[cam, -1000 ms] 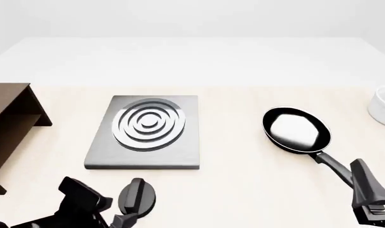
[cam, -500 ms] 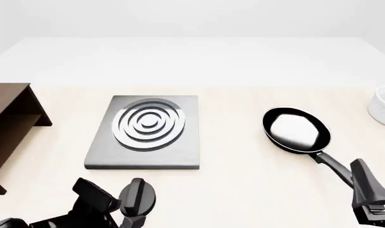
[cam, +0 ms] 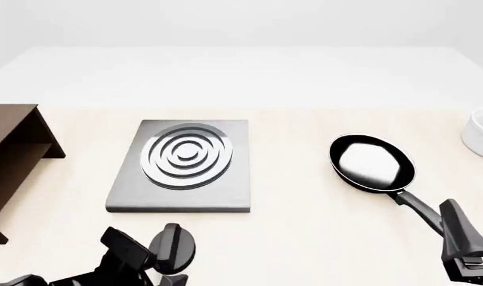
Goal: Turn on the stove and put the frying pan on it.
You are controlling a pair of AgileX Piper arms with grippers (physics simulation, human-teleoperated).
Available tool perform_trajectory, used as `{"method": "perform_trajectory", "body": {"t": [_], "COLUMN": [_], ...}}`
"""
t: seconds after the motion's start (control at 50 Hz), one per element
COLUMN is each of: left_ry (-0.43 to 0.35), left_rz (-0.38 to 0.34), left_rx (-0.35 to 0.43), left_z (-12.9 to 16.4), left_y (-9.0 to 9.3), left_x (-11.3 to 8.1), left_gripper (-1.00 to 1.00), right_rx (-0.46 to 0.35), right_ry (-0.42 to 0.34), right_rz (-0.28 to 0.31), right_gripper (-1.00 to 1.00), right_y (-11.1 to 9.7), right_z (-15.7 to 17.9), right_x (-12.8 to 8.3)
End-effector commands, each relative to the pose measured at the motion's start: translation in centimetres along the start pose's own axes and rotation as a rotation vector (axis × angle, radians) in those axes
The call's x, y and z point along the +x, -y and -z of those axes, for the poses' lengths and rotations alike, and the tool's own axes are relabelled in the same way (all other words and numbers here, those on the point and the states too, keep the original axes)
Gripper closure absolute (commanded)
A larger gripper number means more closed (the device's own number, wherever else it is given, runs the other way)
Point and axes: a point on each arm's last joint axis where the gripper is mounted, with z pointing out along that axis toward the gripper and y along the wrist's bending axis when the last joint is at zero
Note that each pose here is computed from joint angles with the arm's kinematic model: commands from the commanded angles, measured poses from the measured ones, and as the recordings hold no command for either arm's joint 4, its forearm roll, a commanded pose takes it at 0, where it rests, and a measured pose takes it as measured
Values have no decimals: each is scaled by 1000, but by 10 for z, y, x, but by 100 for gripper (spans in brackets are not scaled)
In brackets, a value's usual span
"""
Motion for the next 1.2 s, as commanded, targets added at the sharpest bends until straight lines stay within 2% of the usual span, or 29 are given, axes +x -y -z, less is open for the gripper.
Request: {"method": "perform_trajectory", "body": {"t": [0.02, 0.3, 0.44, 0.92, 1.0, 1.2], "left_ry": [-13, -8, -1, -12, 4, 84], "left_rz": [-5, -21, -47, -74, -79, -110], "left_rx": [8, 22, 50, 88, 98, 163], "left_z": [-5, -8, -5, -14, -4, 48], "left_y": [3, 8, 17, 29, 31, 42], "left_x": [0, -9, -17, -21, -26, -43], "left_gripper": [-100, -100, -100, -100, -100, -100], "right_rx": [0, 0, 0, 0, 0, 0], "right_ry": [-1, 0, 1, 4, 4, 2], "right_rz": [1, 0, -3, -8, -7, -5], "right_gripper": [-100, -100, -100, -100, -100, -100], "right_y": [0, 0, 0, 0, 0, 0], "right_z": [0, 0, 0, 0, 0, 0], "right_x": [0, 0, 0, -1, -1, 0]}}
